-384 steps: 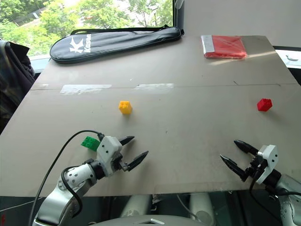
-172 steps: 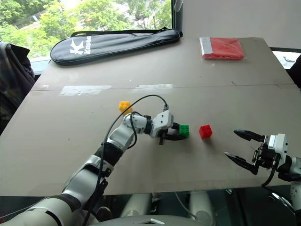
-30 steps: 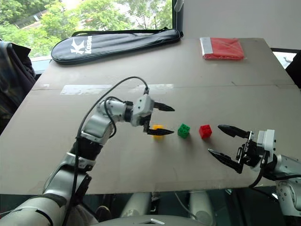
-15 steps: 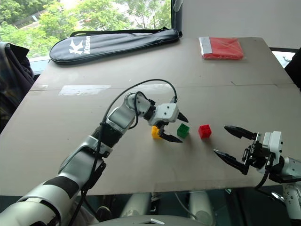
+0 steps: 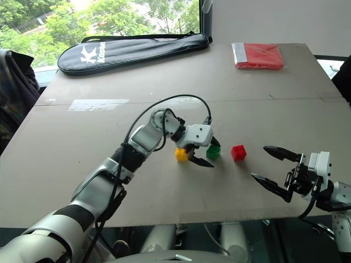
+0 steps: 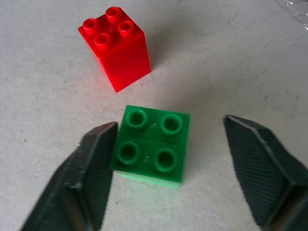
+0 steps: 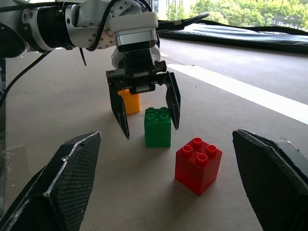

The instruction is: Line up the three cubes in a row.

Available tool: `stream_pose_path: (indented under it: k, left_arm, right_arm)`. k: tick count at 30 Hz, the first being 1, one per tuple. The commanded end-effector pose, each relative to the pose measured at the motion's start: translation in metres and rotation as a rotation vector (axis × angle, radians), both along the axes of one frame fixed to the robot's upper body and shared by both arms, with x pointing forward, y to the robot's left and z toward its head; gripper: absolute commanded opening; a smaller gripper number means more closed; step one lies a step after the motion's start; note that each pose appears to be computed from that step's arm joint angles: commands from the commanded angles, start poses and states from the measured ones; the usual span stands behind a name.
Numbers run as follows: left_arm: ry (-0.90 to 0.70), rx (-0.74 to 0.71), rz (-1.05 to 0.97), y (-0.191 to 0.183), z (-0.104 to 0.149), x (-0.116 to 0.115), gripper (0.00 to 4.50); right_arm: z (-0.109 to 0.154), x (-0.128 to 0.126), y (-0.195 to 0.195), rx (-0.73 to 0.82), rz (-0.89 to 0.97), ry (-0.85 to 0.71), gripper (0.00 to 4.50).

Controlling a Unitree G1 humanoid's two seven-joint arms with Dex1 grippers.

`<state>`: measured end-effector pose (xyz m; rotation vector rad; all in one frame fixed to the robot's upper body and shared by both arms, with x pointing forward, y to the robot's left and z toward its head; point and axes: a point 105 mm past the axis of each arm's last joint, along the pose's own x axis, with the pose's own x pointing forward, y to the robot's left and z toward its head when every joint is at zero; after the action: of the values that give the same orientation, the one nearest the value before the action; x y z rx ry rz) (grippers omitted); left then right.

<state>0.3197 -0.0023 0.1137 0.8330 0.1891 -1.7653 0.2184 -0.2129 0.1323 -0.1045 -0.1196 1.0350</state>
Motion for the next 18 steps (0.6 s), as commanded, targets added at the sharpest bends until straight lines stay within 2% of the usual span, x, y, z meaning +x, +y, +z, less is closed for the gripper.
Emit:
stream_pose_path:
  k: [1,2,13,18]
  left_arm:
    - [-0.055,-0.003,-0.007,-0.0048,0.0116,0.0028,1.66]
    - [-0.063,-0.001,-0.003,-0.0049,0.0120,0.0039,1.23]
    - [-0.100,0.063,0.053,0.0023,0.0123,0.0095,1.28]
    - [-0.069,0.074,0.159,0.0025,0.0127,0.0089,1.28]
  right_arm:
    - [0.0090,-0.0002,-0.0012,-0.012,0.004,-0.053,4.50]
    - [0.0089,0.0001,-0.0012,-0.012,0.003,-0.054,4.50]
    - [0.0078,0.0018,-0.0002,-0.009,-0.004,-0.062,4.50]
    - [0.0053,0.0023,-0.0011,-0.010,-0.005,-0.061,4.50]
